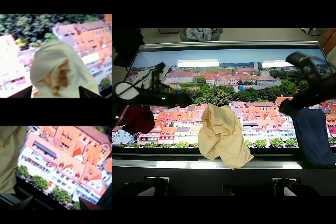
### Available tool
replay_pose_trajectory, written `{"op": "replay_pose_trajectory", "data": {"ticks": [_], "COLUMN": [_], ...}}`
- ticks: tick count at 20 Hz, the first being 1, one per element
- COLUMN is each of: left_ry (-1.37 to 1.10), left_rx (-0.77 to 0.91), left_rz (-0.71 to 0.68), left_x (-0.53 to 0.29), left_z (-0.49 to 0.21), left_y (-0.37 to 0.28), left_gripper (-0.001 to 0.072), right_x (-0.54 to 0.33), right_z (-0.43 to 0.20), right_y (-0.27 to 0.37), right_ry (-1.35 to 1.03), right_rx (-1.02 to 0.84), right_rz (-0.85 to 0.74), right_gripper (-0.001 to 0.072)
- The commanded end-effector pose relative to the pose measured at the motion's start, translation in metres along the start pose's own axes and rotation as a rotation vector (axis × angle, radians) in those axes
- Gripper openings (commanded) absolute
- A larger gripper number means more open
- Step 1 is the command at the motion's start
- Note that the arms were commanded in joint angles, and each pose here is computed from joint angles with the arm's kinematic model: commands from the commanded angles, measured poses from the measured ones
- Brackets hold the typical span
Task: Fold the shirts.
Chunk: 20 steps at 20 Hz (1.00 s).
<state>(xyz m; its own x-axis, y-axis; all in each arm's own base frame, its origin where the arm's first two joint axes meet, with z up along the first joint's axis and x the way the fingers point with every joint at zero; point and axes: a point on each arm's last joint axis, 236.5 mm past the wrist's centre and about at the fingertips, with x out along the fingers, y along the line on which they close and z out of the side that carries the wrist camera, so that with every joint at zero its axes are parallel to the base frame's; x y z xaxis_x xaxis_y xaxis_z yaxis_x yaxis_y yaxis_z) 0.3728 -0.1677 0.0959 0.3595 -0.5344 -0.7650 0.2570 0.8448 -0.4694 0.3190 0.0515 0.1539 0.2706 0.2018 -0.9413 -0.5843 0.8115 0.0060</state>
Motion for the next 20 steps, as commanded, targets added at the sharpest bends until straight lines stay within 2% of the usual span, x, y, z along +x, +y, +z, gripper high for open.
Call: {"op": "replay_pose_trajectory", "data": {"ticks": [1, 4, 6, 10, 15, 17, 20], "left_ry": [0.17, 0.288, 0.345, 0.383, 0.41, 0.403, 0.406], "left_rx": [-0.149, -0.294, -0.317, -0.257, -0.279, -0.288, -0.289], "left_rz": [0.093, -0.073, -0.136, -0.128, -0.154, -0.141, -0.14], "left_x": [-0.023, 0.025, 0.052, 0.088, 0.112, 0.118, 0.118], "left_z": [-0.06, -0.143, -0.184, -0.223, -0.236, -0.235, -0.235], "left_y": [0.063, 0.036, 0.014, -0.019, -0.04, -0.036, -0.036], "left_gripper": [0.072, 0.072, 0.072, 0.072, 0.072, 0.0576, 0.011], "right_x": [0.071, 0.128, 0.155, 0.188, 0.204, 0.208, 0.221], "right_z": [-0.031, -0.068, -0.099, -0.133, -0.125, -0.117, -0.118], "right_y": [0.054, 0.101, 0.118, 0.137, 0.148, 0.15, 0.166], "right_ry": [0.098, 0.155, 0.212, 0.251, 0.163, 0.126, 0.14], "right_rx": [0.009, 0.1, 0.144, 0.235, 0.294, 0.332, 0.279], "right_rz": [0.295, 0.496, 0.544, 0.569, 0.593, 0.599, 0.576], "right_gripper": [0.0688, 0.0695, 0.0704, 0.0704, 0.0704, 0.0704, 0.0704]}}
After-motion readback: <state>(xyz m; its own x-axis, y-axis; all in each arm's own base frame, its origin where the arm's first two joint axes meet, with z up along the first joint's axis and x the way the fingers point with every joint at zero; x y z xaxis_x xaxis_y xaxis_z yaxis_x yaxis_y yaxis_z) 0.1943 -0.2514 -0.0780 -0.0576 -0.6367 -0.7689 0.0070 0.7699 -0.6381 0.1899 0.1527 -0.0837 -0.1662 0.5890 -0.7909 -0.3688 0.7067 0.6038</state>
